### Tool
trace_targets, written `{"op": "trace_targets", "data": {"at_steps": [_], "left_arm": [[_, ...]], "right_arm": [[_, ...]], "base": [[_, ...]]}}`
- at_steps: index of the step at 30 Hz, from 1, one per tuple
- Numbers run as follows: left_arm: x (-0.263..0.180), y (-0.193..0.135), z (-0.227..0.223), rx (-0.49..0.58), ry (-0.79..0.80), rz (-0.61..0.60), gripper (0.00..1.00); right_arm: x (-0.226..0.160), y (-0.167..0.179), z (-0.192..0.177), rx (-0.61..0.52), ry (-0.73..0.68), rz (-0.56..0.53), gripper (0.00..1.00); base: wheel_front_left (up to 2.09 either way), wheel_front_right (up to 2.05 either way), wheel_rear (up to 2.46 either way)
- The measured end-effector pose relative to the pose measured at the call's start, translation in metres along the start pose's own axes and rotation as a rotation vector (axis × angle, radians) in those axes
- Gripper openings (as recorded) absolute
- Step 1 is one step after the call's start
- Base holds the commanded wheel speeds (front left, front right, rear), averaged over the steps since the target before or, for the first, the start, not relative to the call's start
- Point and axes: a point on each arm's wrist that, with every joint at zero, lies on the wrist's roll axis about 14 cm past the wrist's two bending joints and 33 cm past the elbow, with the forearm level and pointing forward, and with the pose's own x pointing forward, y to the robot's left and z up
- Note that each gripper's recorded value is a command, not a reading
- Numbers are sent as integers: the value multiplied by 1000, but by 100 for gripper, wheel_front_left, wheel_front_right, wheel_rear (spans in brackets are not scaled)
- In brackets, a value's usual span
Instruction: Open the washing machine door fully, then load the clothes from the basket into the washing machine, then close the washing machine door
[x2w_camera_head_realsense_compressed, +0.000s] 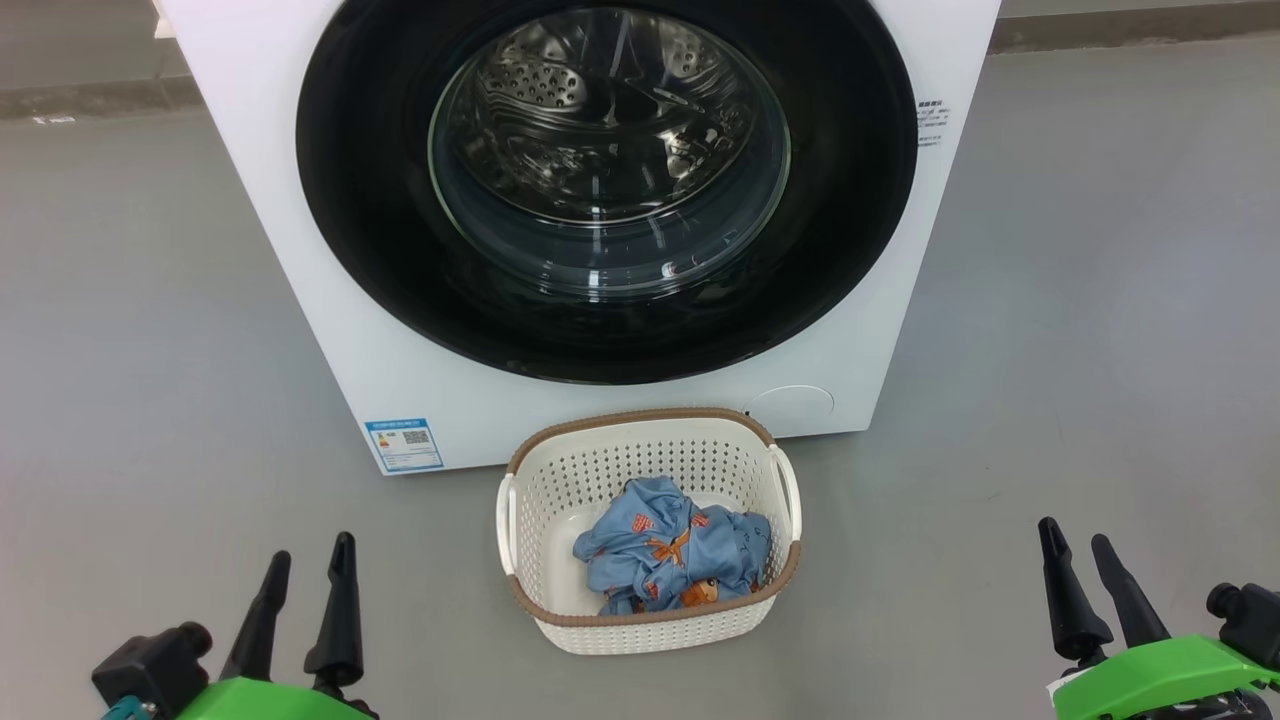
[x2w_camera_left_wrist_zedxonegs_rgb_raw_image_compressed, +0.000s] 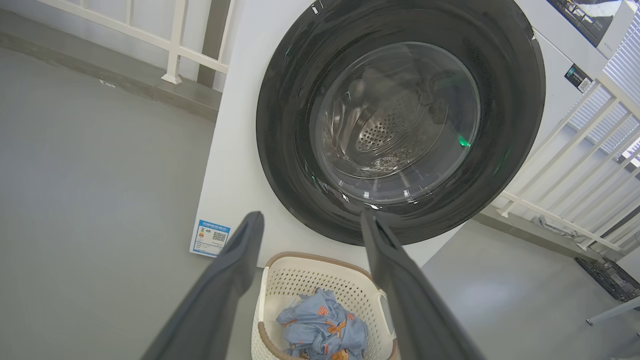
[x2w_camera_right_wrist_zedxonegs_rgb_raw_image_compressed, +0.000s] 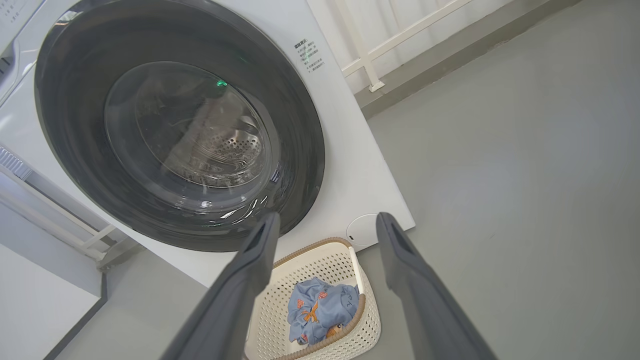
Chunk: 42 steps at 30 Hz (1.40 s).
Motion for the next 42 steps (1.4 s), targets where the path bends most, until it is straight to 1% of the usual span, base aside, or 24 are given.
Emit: {"op": "trace_targets", "data": {"at_steps": [6,22,28,33,42], "left_arm": [[-1,-1,1,85,-4,-15,100],[-1,-10,-1,261,-18,-54,100],[-1,-10,-1,319,-30,-54,100],[0,-11,1,343,-42,-58,100],[1,-12,-1,441,-47,-68,100]], "right_arm": [[0,3,-2,-70,1,18,100],[3,8,8,-276,-32,59,100],[3,16,5,-317,-32,93,100],[3,16,7,-358,-38,102,100],[3,19,10,-438,-61,123,100]], "base": [[0,0,0],[0,0,0],[0,0,0],[0,0,0],[0,0,0]]}}
